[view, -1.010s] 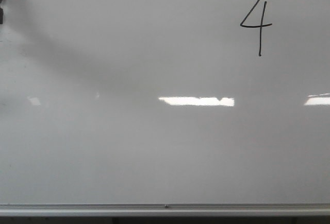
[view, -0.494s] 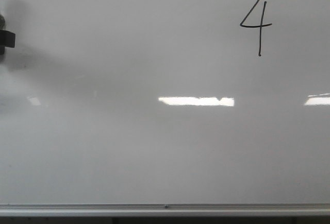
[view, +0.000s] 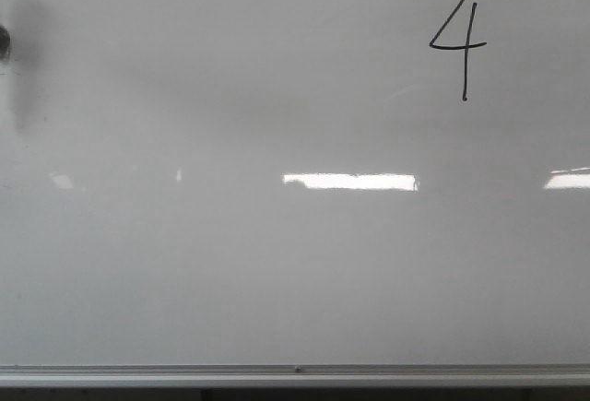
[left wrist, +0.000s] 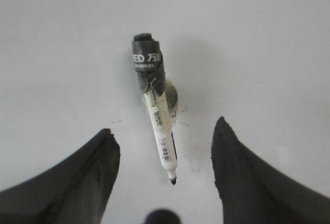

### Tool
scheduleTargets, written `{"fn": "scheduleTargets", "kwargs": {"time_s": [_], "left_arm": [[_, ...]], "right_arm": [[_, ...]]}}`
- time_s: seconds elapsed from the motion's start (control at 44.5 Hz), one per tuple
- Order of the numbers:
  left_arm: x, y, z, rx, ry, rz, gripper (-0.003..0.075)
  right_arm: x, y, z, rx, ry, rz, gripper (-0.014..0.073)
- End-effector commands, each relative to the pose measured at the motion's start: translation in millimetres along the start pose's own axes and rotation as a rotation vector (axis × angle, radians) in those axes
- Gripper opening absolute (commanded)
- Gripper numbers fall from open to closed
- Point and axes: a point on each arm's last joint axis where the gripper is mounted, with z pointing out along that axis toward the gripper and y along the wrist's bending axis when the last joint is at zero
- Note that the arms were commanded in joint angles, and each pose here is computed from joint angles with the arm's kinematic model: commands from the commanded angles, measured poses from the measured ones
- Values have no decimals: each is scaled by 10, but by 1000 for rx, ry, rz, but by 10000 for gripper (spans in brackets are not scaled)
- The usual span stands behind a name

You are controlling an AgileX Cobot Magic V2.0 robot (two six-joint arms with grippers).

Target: Write number 4 on whiteboard

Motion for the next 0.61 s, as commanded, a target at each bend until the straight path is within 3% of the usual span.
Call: {"fn": "scheduleTargets", "kwargs": {"time_s": [0.0,0.225,0.584], "left_arm": [[-275,10,-463,-5,-51,-8,398],[-269,16,-1203,3,-42,-24,375],[110,-49,-1865,76,-51,-6,281]], "right_arm": [[-106,-31,-174,61,-50,53,496],[-75,-94,-372,187,-33,158,441],[123,41,-663,188,-55,170,312]]}}
